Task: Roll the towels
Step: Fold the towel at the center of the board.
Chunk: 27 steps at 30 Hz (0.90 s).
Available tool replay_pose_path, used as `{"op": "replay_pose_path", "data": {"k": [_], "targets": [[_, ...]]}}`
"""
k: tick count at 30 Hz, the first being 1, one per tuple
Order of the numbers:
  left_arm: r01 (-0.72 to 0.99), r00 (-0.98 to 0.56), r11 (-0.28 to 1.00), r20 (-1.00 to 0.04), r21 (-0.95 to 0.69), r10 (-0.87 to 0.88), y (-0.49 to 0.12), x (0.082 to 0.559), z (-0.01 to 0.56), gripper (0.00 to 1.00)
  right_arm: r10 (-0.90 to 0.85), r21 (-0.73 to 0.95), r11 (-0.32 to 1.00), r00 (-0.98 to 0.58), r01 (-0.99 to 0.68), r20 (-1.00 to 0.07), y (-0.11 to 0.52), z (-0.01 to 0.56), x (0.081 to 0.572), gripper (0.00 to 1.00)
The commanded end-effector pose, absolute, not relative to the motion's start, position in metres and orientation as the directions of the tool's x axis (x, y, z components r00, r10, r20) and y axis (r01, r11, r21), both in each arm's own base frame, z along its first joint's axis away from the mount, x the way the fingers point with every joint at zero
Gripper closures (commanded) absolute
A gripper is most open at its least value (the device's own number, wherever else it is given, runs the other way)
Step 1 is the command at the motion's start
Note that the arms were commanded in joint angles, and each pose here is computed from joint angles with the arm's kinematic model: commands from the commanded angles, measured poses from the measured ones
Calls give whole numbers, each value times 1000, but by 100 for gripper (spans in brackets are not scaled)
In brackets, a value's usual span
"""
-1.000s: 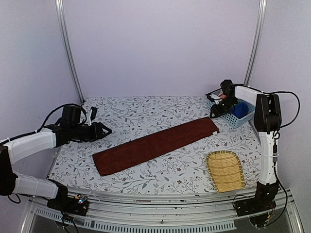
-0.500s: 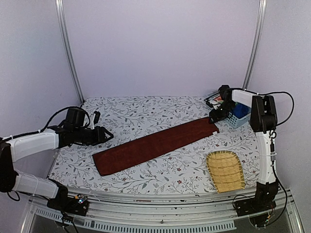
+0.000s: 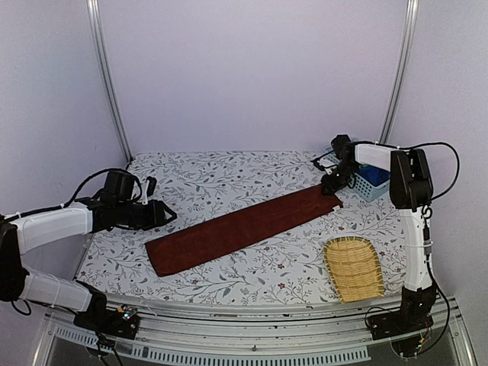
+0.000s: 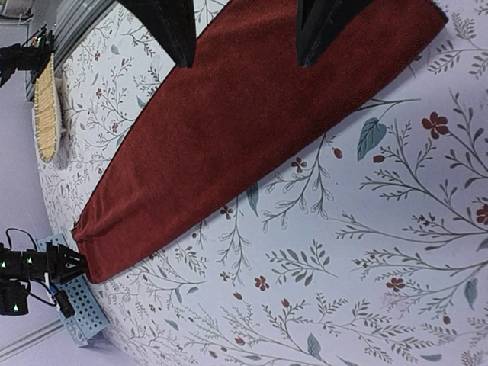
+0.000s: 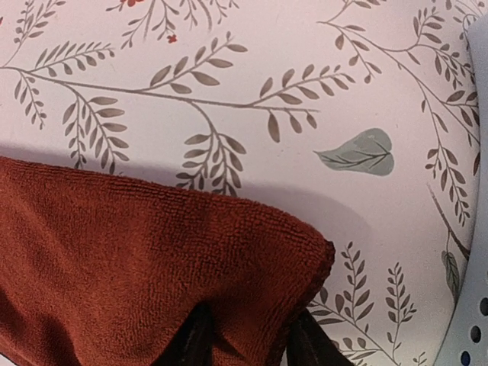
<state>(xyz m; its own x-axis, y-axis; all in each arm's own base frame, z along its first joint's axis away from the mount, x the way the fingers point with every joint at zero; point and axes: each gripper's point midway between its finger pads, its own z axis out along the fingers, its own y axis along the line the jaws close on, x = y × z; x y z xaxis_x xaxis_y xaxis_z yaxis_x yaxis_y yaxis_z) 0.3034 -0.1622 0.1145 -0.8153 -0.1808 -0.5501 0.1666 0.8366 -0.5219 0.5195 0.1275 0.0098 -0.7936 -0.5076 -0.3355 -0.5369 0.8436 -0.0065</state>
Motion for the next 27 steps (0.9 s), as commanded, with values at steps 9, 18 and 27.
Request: {"op": "replay_pose_path", "data": {"k": [9,18,27], "targets": [[145,-843,851,-513,-505,-161,-161,292,97,52,-505,-54,862,-844,-504,-180,98,-17,498,90],[132,-857,851,-491,-508,-159,-160,286,86,52,-504,-30,857,-825,-514,-255,101,43,511,96],[117,-892,853,-431,-509,-135,-163,282,70,52,-488,-66,866,-805,-496,-338,89,95,523,97]]}}
